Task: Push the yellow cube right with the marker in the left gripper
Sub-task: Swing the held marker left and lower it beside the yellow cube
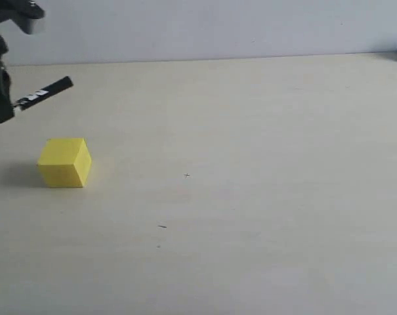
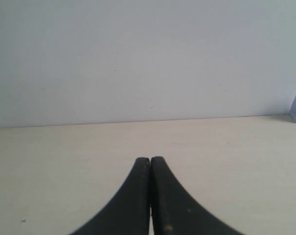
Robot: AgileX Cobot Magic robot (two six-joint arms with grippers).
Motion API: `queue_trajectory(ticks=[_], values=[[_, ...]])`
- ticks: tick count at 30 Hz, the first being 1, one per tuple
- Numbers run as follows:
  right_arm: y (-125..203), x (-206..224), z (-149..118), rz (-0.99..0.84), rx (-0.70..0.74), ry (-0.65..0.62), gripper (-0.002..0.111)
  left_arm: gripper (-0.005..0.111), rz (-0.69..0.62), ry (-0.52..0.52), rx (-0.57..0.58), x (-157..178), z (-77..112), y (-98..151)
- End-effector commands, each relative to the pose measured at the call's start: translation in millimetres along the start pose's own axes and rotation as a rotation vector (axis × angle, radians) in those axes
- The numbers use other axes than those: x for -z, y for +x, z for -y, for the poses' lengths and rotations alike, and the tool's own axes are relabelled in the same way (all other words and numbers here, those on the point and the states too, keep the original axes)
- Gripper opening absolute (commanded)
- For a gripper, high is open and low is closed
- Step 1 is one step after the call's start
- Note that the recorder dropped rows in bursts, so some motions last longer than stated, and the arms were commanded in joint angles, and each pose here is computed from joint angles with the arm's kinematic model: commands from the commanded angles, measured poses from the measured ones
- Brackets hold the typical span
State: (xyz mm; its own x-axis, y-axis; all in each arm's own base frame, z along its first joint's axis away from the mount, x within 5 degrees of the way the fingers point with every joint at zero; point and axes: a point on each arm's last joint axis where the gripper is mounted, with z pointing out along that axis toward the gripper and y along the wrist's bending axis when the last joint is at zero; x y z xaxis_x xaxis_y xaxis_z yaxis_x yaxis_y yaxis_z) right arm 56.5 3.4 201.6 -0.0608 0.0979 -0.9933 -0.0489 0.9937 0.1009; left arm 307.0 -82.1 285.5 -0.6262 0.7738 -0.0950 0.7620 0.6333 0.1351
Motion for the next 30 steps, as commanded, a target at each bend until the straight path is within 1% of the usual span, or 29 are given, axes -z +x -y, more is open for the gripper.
queue_trajectory(ticks=[1, 2, 3, 5, 6, 7, 8, 10, 11, 13, 14, 16, 17, 18, 19, 20, 21, 24, 26, 29, 30], values=[[1, 0, 0, 0.009, 0.002, -0.001, 0.0, 0.0, -0.022, -0.057, -0.06, -5, -36.6, 26], [1, 0, 0, 0.009, 0.002, -0.001, 0.0, 0.0, 0.026, -0.112, -0.049, -6, -48.4, 27], [1, 0, 0, 0.009, 0.002, -0.001, 0.0, 0.0, 0.05, -0.112, -0.06, -7, -53.1, 29], [1, 0, 0, 0.009, 0.002, -0.001, 0.0, 0.0, 0.099, -0.068, -0.193, -12, -59.6, 39], [1, 0, 0, 0.009, 0.002, -0.001, 0.0, 0.0, 0.125, -0.066, -0.3, -15, -63.3, 44], [1, 0, 0, 0.009, 0.002, -0.001, 0.0, 0.0, 0.129, -0.079, -0.345, -16, -66.6, 45], [1, 0, 0, 0.009, 0.002, -0.001, 0.0, 0.0, 0.13, -0.146, -0.393, -18, -76.6, 48], [1, 0, 0, 0.009, 0.002, -0.001, 0.0, 0.0, 0.148, -0.212, -0.37, -26, -91.1, 49], [1, 0, 0, 0.009, 0.002, -0.001, 0.0, 0.0, 0.146, -0.222, -0.372, -32, -98.1, 50], [1, 0, 0, 0.009, 0.002, -0.001, 0.0, 0.0, 0.099, -0.178, -0.493, -47, -107.3, 58], [1, 0, 0, 0.009, 0.002, -0.001, 0.0, 0.0, 0.082, -0.153, -0.523, -55, -111.2, 63], [1, 0, 0, 0.009, 0.002, -0.001, 0.0, 0.0, 0.059, -0.114, -0.5, -69, -119.4, 75], [1, 0, 0, 0.009, 0.002, -0.001, 0.0, 0.0, 0.038, -0.078, -0.487, -78, -124.2, 84], [1, 0, 0, 0.009, 0.002, -0.001, 0.0, 0.0, 0.029, -0.07, -0.486, -80, -126.2, 88], [1, 0, 0, 0.009, 0.002, -0.001, 0.0, 0.0, 0.024, -0.08, -0.495, -81, -129.5, 91], [1, 0, 0, 0.009, 0.002, -0.001, 0.0, 0.0, 0.017, -0.15, -0.474, -80, -138.6, 96], [1, 0, 0, 0.009, 0.002, -0.001, 0.0, 0.0, 0.018, -0.167, -0.468, -79, -141.2, 97], [1, 0, 0, 0.009, 0.002, -0.001, 0.0, 0.0, 0.012, -0.18, -0.495, -78, -146.0, 97], [1, 0, 0, 0.009, 0.002, -0.001, 0.0, 0.0, 0.021, -0.165, -0.5, -83, -146.7, 96], [1, 0, 0, 0.009, 0.002, -0.001, 0.0, 0.0, -0.001, -0.095, -0.51, -92, -143.1, 98], [1, 0, 0, 0.009, 0.002, -0.001, 0.0, 0.0, -0.008, -0.086, -0.514, -94, -142.5, 98]])
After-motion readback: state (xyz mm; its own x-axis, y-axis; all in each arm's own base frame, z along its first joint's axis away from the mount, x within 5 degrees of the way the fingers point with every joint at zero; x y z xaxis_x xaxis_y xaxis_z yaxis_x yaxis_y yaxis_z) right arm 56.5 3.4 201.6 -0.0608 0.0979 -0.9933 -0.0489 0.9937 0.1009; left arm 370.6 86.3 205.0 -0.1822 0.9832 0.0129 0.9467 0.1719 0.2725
